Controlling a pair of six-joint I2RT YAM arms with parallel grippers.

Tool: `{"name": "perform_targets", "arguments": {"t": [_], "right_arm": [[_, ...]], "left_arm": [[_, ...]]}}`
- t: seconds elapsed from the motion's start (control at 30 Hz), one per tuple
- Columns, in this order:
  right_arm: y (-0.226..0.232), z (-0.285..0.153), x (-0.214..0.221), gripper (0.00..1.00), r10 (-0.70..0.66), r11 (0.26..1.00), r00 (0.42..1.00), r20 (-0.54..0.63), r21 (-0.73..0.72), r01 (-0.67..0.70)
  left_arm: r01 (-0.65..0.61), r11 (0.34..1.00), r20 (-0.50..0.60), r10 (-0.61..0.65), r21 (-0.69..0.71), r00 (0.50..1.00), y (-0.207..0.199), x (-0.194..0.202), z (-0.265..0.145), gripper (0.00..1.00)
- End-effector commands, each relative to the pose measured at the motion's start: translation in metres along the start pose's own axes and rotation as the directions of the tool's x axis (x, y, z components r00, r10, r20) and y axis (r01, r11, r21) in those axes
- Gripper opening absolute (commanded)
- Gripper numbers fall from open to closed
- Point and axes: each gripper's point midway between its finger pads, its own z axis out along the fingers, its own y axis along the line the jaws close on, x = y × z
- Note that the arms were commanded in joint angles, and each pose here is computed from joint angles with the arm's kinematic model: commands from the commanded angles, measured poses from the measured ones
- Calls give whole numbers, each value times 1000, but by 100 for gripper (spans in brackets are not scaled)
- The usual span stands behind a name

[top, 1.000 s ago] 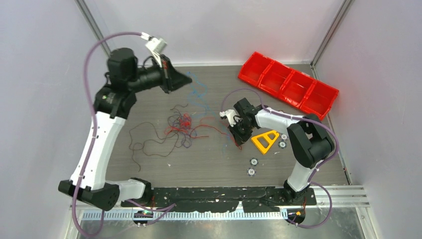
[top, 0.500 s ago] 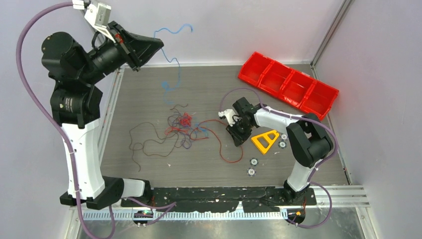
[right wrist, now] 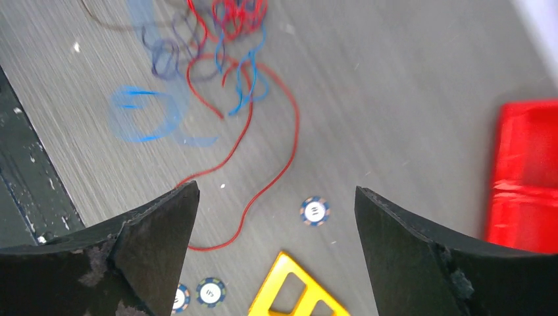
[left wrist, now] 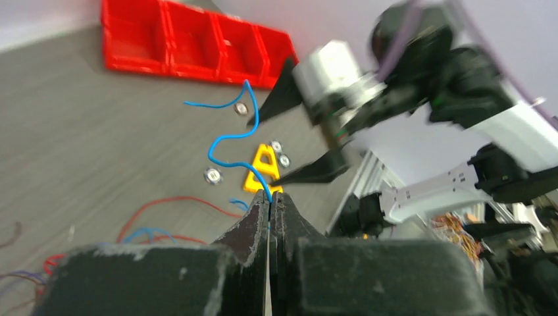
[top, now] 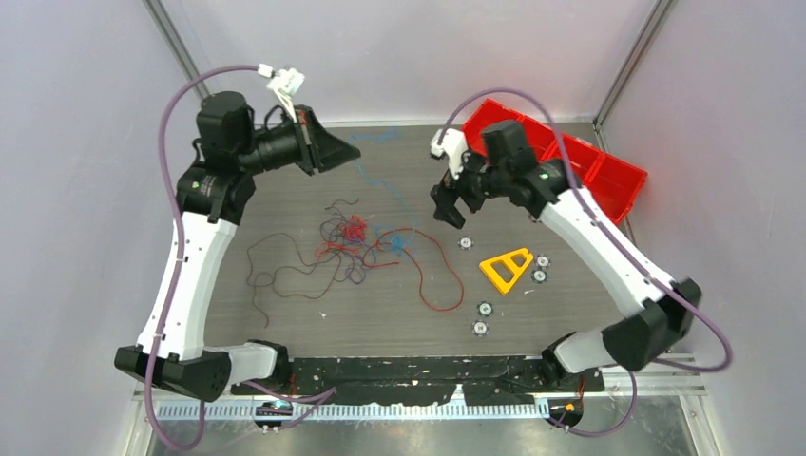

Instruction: Untangle the cables

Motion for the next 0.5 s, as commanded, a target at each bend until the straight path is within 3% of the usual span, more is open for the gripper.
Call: {"name": "perform_targets", "arguments": {"t": [0.0,0.23,0.47], "right_arm": [[14,-60,-48,97,-124,992,979,159,14,123],[41,-98,-94,95,-172,983,934,313,-8,183],[75,-85,-128,95,-331,940,880,340,43,338]], "left_arm": [[-32,998,-31,34,62,999,-14,18,10,0],[29,992,-147,-11,120,989,-16,57,37,0],[120,969,-245,-65,215,967,-33,78,50,0]]}}
